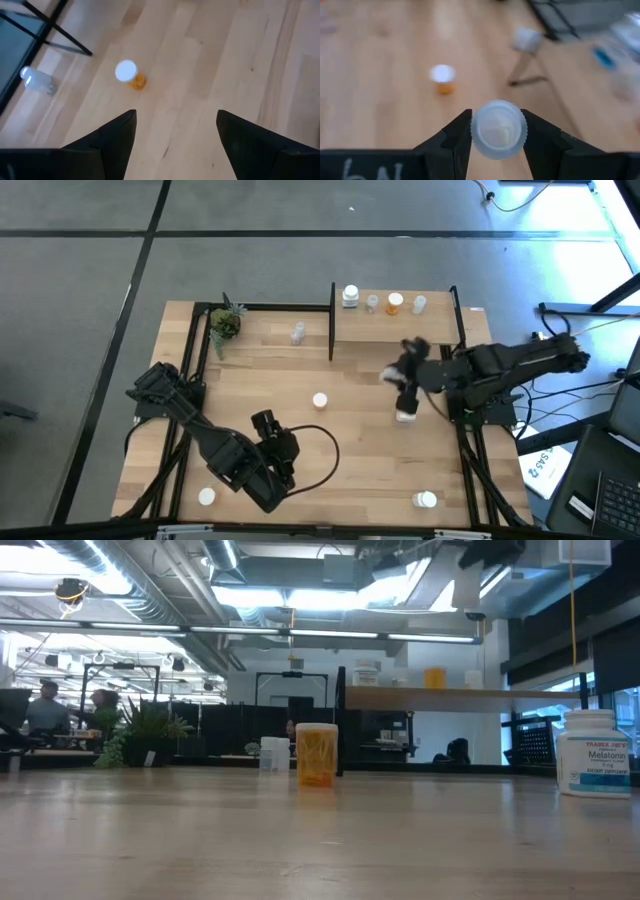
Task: Pick and place medicine bottles onto shelf by color
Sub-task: Put the bottom yellow transparent pill bottle on the shelf aligned with the other yellow transparent pill bottle
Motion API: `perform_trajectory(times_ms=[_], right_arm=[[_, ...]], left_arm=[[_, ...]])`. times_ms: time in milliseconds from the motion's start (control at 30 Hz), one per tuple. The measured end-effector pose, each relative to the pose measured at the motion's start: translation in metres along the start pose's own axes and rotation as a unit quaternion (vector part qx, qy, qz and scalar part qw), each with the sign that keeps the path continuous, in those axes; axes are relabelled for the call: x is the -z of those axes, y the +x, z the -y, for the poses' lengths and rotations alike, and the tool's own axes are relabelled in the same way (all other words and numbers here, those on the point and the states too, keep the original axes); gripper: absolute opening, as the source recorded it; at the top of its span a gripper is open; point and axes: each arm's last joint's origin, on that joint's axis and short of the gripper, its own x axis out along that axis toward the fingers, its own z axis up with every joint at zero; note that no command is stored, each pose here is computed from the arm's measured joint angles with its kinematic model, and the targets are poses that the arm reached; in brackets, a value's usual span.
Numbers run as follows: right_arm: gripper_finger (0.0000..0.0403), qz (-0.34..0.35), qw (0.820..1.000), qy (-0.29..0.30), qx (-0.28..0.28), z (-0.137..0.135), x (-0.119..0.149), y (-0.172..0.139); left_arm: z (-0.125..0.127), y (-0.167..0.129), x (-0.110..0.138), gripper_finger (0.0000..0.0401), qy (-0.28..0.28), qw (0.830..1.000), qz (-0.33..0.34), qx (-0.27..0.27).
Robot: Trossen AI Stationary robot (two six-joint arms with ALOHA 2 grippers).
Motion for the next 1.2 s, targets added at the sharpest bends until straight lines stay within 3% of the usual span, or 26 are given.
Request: perform_trajectory(times_ms=[300,600,833,1200], right_arm=[[0.0152,-0.008,0.981,0.131,0.142,0.046,0.007,-0.007],[0.0152,-0.035,0.94,0.235,0.245,0.09,0.009,0.004],[0.0152,-0.081,0.925,0.252,0.272,0.109,0.023,0.014],[0.0152,-0.056,0.91,0.281,0.299,0.126,0.035,0.039]], left_arm=[[-0.01,0.013,-0.018,0.027,-0.001,0.997,0.059,-0.05],[-0.017,0.02,-0.024,0.027,-0.011,0.997,0.054,-0.06],[-0.016,0.019,-0.023,0.027,0.001,0.997,0.053,-0.059],[-0.016,0.019,-0.023,0.027,0.003,0.997,0.053,-0.059]])
